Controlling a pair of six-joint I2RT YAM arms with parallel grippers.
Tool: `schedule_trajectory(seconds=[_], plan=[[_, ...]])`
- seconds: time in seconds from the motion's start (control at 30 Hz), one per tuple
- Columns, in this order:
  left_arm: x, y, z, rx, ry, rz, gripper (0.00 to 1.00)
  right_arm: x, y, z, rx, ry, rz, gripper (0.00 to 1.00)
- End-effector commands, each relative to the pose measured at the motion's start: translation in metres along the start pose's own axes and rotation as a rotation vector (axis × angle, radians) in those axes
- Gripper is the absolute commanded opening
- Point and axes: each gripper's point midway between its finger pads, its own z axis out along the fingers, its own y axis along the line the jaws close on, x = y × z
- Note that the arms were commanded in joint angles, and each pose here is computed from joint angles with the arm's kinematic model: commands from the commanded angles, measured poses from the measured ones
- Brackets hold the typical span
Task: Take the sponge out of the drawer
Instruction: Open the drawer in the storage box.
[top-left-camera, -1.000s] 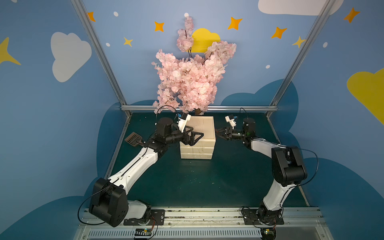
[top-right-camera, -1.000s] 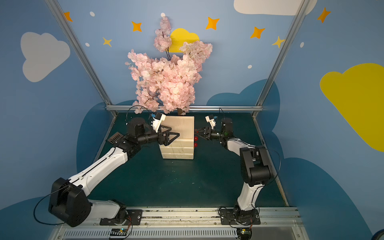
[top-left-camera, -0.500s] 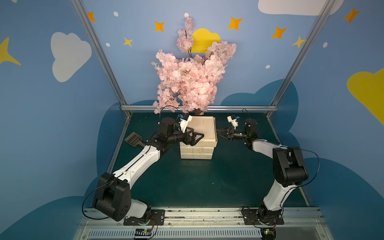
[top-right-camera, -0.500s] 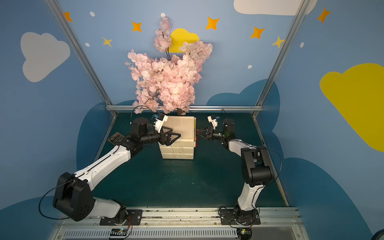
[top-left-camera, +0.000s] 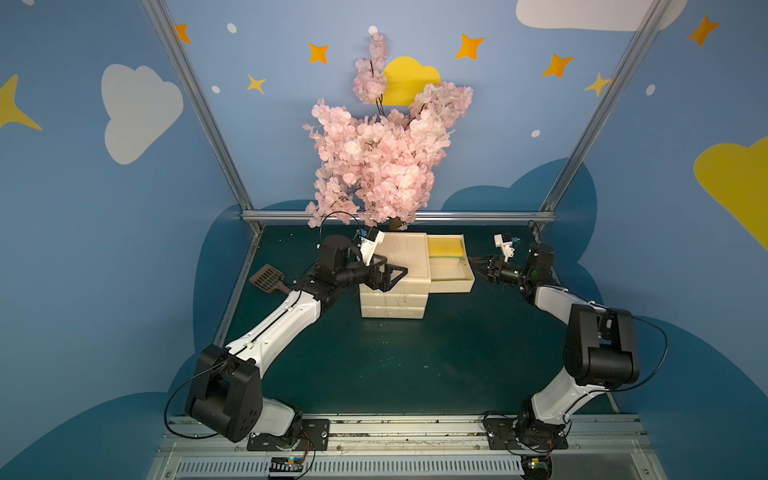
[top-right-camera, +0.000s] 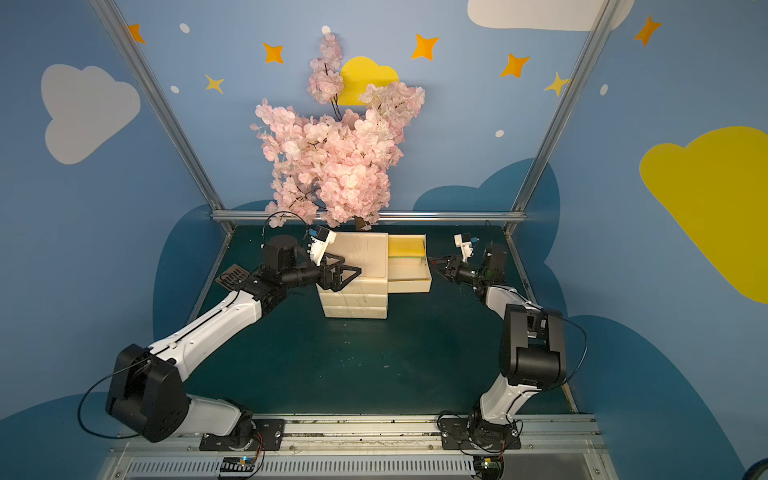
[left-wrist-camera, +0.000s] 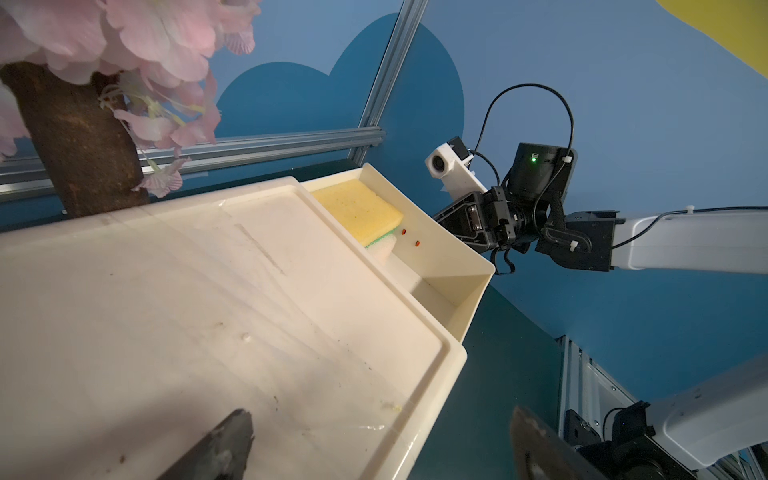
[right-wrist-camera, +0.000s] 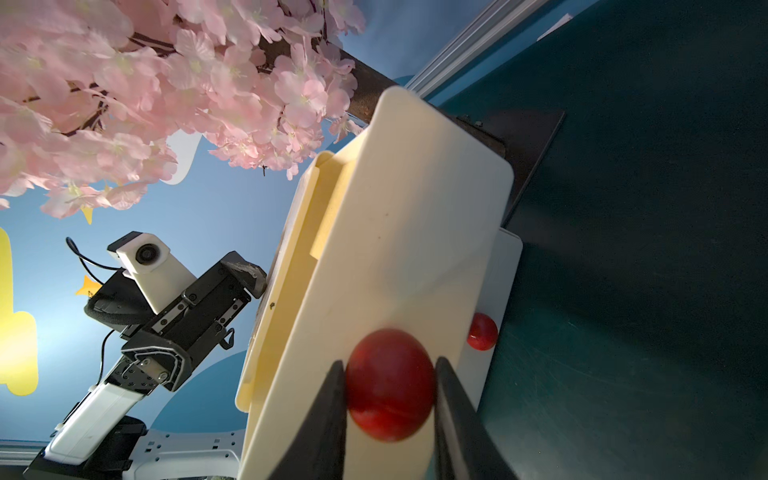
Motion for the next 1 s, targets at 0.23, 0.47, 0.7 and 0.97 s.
schedule_trajectory(seconds=[0.23,0.47,0.7,0.97], plan=[[0.005,0.008,-0.002,-0.025,0.028,-0.014,0.97,-0.018,0.015,-0.022,0.167,-0.073,-0.142,0.46],[-0.006,-0.008,-0.013,0.015,-0.005,0.028,0.97,-0.031,0.070,-0.027,0.380,-0.095,-0.482,0.51],[-0.010,-0.014,-0.019,0.022,-0.019,0.050,0.97,0.011,0.095,0.021,0.446,0.109,-0.880,0.50],[-0.008,-0.017,-0.018,0.043,-0.011,0.048,0.97,0.015,0.066,0.051,0.566,0.227,-0.966,0.48]])
